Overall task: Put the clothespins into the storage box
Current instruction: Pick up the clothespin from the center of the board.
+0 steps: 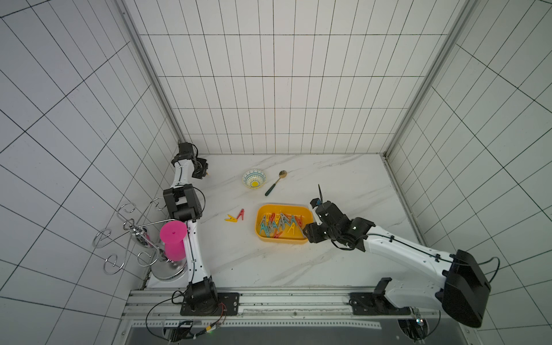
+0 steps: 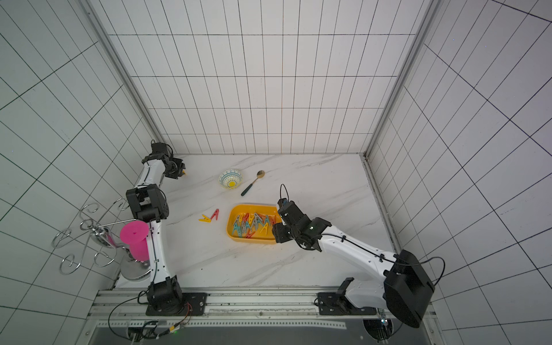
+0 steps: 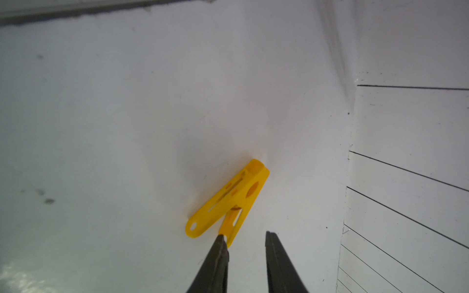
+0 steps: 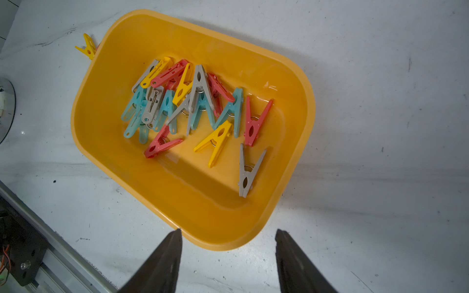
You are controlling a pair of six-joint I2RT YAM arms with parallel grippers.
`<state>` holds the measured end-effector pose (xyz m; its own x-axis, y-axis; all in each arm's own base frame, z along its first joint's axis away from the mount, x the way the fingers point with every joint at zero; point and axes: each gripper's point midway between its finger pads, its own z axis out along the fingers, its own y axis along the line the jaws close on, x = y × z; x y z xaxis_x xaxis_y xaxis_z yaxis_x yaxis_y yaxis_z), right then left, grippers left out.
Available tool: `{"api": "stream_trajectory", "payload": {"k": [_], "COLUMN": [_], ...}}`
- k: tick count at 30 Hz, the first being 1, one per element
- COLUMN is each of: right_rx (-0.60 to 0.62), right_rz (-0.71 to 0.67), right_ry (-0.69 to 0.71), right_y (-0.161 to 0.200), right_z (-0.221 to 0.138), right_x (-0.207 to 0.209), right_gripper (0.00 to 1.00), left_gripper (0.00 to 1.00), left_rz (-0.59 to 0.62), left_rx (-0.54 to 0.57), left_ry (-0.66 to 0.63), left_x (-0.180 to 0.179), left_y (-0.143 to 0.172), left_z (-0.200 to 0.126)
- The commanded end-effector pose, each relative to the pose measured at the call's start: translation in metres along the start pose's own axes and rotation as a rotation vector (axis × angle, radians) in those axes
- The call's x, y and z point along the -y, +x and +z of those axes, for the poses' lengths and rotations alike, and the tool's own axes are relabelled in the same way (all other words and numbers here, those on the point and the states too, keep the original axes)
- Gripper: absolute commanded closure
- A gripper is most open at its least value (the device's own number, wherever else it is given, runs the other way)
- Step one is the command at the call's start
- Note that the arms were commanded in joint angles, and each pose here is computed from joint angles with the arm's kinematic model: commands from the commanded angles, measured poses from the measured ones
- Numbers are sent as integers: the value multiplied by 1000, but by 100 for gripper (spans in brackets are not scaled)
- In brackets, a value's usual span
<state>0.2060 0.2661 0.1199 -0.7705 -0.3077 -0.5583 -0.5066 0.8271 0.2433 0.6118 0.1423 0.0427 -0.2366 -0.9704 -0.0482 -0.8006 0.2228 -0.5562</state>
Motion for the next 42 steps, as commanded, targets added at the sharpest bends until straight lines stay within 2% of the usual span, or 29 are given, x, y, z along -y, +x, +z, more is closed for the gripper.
{"api": "stream_trajectory", "payload": {"k": [1,10,26,42], "right_rx": [10,9,14,19], "right_rz": [-7,-8,-11,-10], "right_ry": [-6,-5,-1,-8], "right_y": [-4,-3,-3,-3], "right_z": [-2,-2,-4,-6], "right_x": [-4,-4,-2,-3], "right_gripper": [38,38,38,38], "left_gripper": [70,69,86,92], "left_rz": [10,9,26,54], "left_rx": [-8,-44,-76,-98], "left_ry": [-35,-37,-21,-17], "left_x": [-15,-18,-17,-17], "left_y": [-4,2,8,16], "left_z": [10,18,19,10]}}
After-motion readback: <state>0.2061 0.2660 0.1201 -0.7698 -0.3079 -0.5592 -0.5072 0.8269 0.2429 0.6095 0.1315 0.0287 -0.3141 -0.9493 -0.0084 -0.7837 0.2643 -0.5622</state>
